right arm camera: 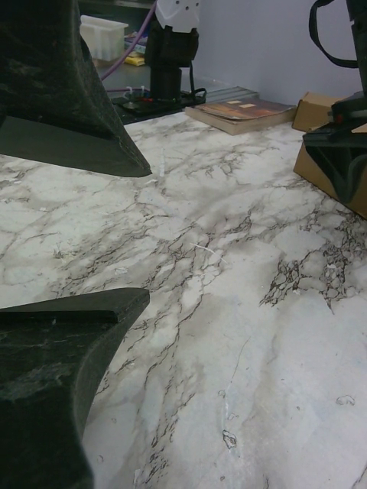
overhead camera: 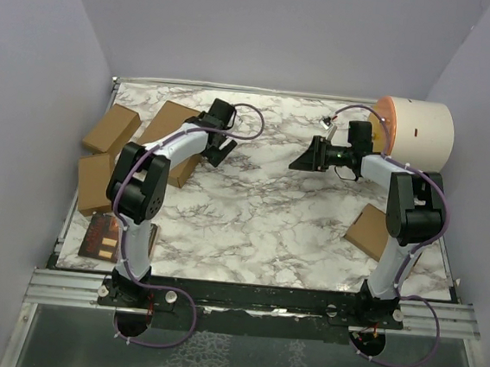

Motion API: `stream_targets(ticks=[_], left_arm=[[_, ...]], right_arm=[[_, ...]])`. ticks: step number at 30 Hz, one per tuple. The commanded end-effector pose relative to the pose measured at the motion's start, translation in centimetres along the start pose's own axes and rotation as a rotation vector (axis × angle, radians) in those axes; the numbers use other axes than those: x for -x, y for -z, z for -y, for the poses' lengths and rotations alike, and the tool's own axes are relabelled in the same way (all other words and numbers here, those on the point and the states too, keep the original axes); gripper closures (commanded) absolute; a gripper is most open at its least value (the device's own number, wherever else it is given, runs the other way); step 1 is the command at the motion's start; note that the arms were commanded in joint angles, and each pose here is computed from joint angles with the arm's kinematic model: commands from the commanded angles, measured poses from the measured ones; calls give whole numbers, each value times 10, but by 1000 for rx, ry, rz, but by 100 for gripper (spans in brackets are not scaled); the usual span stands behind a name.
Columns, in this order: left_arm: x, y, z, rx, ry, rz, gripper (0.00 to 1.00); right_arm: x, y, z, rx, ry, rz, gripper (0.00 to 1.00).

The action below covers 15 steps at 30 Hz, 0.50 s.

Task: Fold the paper box

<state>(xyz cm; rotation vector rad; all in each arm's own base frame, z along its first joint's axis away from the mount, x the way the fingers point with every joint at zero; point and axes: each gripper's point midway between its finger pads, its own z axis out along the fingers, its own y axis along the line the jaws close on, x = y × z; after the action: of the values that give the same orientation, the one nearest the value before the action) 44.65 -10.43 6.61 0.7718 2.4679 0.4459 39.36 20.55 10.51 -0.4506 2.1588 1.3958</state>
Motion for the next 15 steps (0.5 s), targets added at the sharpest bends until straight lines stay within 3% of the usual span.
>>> stream_targets(ticks=[1, 3, 7, 9, 15], left_arm=[[35, 34, 16, -162, 112, 177, 4], [46, 47, 26, -236, 161, 251, 14], [43, 46, 48, -344, 226, 269, 72], [31, 30, 55, -354, 239, 219, 88], [5, -15, 43, -246, 272, 99, 100]], right_arm=[[2, 4, -3, -5, 25, 7, 40], [2, 3, -2, -5, 22, 5, 40], [1, 3, -1, -4, 18, 3, 40], [1, 3, -2, -4, 20, 4, 40], [2, 4, -4, -4, 25, 6, 40]])
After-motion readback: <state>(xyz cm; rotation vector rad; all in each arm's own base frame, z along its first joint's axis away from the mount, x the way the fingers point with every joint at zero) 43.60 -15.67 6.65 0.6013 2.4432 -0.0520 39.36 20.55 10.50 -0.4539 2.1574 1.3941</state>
